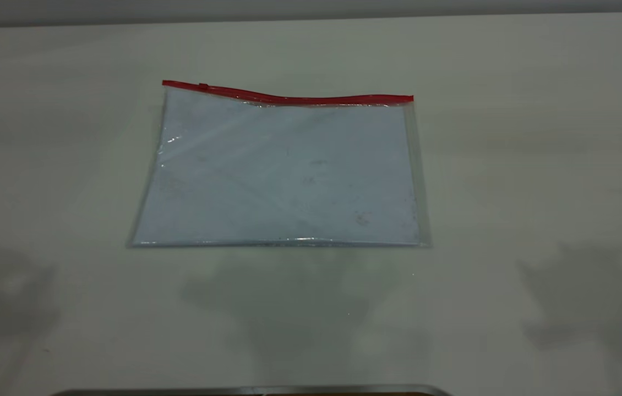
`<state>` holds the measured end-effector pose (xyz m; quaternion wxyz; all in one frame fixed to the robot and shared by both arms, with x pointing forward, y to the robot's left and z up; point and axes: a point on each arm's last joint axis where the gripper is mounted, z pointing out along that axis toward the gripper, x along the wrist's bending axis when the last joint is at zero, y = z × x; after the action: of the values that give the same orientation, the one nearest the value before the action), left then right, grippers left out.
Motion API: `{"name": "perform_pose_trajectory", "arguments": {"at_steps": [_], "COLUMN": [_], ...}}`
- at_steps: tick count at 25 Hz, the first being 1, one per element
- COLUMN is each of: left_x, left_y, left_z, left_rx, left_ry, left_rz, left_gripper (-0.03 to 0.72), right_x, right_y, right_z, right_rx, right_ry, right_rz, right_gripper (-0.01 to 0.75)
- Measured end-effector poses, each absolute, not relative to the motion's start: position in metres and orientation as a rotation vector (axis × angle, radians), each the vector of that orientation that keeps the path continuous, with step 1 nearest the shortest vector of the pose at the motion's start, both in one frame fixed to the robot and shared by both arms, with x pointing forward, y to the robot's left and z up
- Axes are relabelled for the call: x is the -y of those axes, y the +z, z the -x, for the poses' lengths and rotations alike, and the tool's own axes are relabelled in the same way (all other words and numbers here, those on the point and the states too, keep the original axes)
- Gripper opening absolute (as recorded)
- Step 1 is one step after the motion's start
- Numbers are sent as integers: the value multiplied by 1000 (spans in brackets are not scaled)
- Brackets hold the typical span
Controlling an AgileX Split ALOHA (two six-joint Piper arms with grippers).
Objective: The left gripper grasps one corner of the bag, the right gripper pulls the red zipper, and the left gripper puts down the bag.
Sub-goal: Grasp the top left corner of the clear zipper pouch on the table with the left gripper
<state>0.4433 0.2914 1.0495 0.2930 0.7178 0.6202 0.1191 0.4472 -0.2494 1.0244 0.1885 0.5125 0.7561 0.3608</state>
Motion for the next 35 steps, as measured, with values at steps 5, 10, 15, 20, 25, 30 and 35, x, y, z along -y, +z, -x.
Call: {"name": "perform_pose_trajectory", "arguments": {"at_steps": [5, 10, 15, 20, 25, 30, 35], "left_x": [-290, -292, -293, -292, -291, -277, -254], "left_y": [1013, 971, 929, 884, 840, 793, 765], "left_z": [-496, -549, -605, -656, -684, -696, -699], "left_rx": [-1598, -1594, -1575, -1535, -1529, -1522, -1470], "left_ry": [223, 179, 123, 25, -53, -137, -226], "left_rz": [-1934, -1911, -1886, -1873, -1878, -1907, -1947], "left_gripper": [556, 557, 559, 559, 559, 559, 559], "right_x": [236, 217, 182, 158, 153, 152, 152], "right_y": [1008, 980, 950, 923, 912, 911, 910], "right_z": [-508, -561, -595, -616, -624, -624, -624], "right_rx": [-2191, -2258, -2355, -2419, -2426, -2429, -2430], "right_ry": [1075, 1166, 1204, 1235, 1257, 1255, 1253], "right_rz": [-1445, -1463, -1398, -1410, -1442, -1447, -1448], "right_gripper": [511, 511, 511, 511, 511, 511, 511]}}
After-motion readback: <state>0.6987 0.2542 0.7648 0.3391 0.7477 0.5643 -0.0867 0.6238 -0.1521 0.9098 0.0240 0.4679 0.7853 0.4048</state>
